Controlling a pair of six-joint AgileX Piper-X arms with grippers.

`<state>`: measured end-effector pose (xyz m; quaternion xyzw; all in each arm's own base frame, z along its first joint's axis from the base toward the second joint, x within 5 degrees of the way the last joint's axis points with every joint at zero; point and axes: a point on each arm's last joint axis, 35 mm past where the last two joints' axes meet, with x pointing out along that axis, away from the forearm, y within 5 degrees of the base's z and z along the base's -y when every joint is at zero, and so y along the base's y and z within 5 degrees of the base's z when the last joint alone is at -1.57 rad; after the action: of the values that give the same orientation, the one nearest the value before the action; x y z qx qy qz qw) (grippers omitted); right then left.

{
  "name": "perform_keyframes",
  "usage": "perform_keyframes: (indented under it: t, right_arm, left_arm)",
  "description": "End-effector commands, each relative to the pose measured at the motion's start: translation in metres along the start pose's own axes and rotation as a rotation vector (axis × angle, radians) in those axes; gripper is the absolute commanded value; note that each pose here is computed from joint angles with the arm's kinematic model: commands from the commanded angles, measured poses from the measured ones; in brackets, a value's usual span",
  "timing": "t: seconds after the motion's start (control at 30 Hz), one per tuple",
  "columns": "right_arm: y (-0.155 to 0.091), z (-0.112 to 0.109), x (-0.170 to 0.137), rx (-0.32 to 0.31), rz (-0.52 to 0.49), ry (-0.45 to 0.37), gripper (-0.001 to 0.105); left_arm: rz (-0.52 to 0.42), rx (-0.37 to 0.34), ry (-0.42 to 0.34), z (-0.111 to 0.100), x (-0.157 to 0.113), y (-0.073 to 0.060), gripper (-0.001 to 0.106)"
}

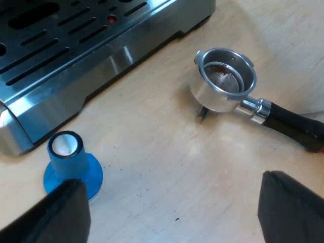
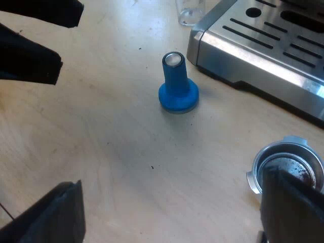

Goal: Grind coffee beans and then tamp

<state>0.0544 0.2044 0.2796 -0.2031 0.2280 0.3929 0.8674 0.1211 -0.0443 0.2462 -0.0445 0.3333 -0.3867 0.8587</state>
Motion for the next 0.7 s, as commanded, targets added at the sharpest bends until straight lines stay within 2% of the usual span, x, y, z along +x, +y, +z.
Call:
perform_keyframes:
  t: [0.03,0.23,0.4,0.57,0.7]
  right_arm:
    - [-0.001,0.005,-0.002,-0.005,-0.005,-0.025,0.072]
    - [-0.003,0.007,-0.002,0.002,-0.056,-0.044,0.072]
    - [-0.003,0.008,-0.002,0.008,-0.077,-0.055,0.072]
    - [-0.004,0.008,-0.003,0.009,-0.091,-0.059,0.072]
    - [-0.004,0.009,-0.003,0.013,-0.089,-0.065,0.072]
  left_arm:
    - [0.009,0.024,-0.021,0.003,-0.001,-0.001,0.069]
    - [0.044,0.052,-0.059,0.008,-0.001,0.001,0.069]
    - [0.127,0.069,-0.085,0.013,0.001,0.006,0.069]
    - [0.191,0.065,-0.079,0.017,0.009,0.014,0.069]
    - [0.195,0.053,-0.059,0.018,0.017,0.021,0.069]
